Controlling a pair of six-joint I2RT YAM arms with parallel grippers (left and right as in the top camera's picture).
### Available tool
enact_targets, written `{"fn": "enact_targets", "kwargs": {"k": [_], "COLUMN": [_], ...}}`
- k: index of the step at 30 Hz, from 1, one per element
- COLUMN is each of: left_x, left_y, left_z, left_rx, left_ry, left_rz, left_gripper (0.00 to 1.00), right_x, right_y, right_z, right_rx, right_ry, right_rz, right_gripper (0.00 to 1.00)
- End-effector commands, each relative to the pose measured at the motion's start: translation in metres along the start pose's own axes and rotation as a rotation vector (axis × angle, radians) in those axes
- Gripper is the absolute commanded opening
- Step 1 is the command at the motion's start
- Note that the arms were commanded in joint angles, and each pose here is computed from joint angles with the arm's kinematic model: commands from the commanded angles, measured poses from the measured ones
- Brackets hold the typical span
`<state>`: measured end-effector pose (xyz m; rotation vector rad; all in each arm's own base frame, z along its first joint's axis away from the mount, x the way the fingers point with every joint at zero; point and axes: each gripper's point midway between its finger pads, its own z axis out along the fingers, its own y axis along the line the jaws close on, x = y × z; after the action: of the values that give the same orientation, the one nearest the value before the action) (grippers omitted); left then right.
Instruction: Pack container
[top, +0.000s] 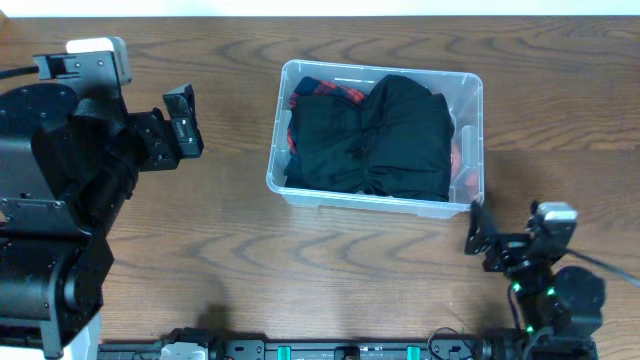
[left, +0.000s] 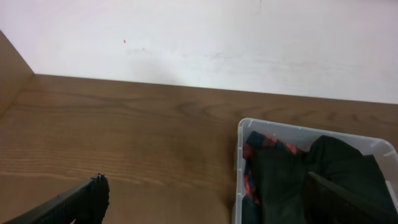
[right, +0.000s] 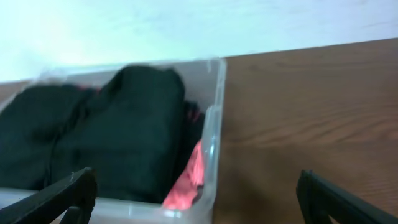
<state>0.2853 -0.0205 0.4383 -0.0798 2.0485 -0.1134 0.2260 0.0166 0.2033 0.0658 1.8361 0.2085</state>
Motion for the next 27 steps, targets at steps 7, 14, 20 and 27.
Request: {"fn": "enact_targets", "kwargs": {"k": [7, 14, 20, 27], "left_x": [0.0, 0.0, 0.0, 0.0], "left_y": [0.004, 0.004, 0.004, 0.004], "left_z": [0.0, 0.0, 0.0, 0.0], "left_rx": [-0.018, -0.018, -0.018, -0.018], "left_ry": [0.0, 0.0, 0.0, 0.0], "left_rz": [-0.004, -0.004, -0.004, -0.004], "left_gripper": [0.98, 0.98, 0.98, 0.98], "right_x": [0.034, 0.055, 0.061, 0.061], "right_y": [0.011, 0.007, 0.006, 0.006], "right_z": [0.009, 0.019, 0.022, 0.022], "right_rx": [-0.078, -0.077, -0.077, -0.077], "right_ry": [-0.045, -0.025, -0.019, -0.017], "right_rz": [-0.172, -0.174, -0.173, -0.168], "right_gripper": [0.99, 0.99, 0.99, 0.99]}}
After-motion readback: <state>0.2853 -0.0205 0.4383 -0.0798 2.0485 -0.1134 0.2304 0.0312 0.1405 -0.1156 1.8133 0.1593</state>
